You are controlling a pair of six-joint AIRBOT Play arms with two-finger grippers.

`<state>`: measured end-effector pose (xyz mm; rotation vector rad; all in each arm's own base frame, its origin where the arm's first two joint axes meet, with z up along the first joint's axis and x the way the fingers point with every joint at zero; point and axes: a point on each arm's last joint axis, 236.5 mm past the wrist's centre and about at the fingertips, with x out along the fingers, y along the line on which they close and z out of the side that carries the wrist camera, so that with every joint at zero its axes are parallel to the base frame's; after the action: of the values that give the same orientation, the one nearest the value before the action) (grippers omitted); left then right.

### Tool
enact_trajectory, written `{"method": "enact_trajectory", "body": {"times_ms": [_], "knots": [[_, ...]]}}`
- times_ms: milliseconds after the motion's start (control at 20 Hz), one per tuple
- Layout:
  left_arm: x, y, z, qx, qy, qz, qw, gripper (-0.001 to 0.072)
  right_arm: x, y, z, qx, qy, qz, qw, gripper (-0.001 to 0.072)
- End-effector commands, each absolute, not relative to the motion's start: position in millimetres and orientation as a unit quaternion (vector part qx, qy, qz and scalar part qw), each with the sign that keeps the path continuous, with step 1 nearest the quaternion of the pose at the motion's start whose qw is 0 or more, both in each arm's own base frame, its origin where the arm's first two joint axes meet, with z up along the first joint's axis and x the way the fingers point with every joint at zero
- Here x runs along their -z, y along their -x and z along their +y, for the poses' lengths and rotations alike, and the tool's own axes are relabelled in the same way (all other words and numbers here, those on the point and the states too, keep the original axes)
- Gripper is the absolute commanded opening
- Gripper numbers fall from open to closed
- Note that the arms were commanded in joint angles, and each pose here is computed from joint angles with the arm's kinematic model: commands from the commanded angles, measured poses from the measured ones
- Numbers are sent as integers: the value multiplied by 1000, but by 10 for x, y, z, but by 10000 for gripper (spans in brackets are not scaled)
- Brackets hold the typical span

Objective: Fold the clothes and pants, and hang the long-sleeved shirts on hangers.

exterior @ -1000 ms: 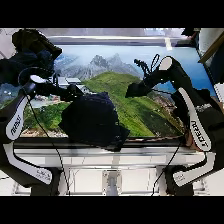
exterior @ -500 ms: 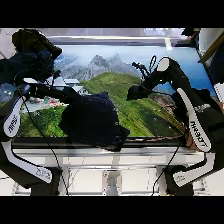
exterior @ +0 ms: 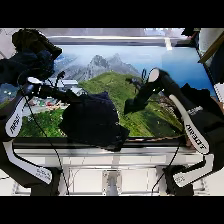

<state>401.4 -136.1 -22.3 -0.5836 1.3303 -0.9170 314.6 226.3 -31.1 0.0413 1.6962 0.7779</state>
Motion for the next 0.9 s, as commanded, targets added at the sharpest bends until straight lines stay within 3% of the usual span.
{"method": "enact_trajectory", "body": {"times_ms": [0, 200, 400, 450, 500, 550, 600, 750, 850], "knots": [[236, -4057, -1324, 398, 258, 583, 660, 51, 646, -2862, 2515, -357, -16, 731, 582, 570], [234, -4056, -1326, 398, 258, 583, 660, 51, 802, -2906, 2751, -369, -1, 700, 611, 568], [234, -4055, -1326, 398, 258, 583, 660, 51, 941, -2784, 2873, -383, -5, 712, 589, 563], [233, -4056, -1327, 398, 258, 582, 660, 51, 907, -2733, 2959, -406, -15, 708, 579, 506], [221, -4060, -1331, 399, 259, 581, 661, 51, 811, -2666, 3066, -442, -24, 696, 566, 317], [182, -4076, -1328, 399, 262, 576, 663, 50, 709, -2592, 3132, -471, -30, 689, 550, 52], [102, -4102, -1319, 400, 265, 567, 669, 50, 617, -2522, 3116, -487, -25, 692, 531, 13], [-266, -4140, -1153, 394, 250, 534, 705, 49, 337, -2523, 2708, -482, 42, 721, 496, 12], [-563, -4136, -977, 381, 230, 507, 738, 50, 106, -2920, 2250, -421, 118, 715, 545, 12]]}}
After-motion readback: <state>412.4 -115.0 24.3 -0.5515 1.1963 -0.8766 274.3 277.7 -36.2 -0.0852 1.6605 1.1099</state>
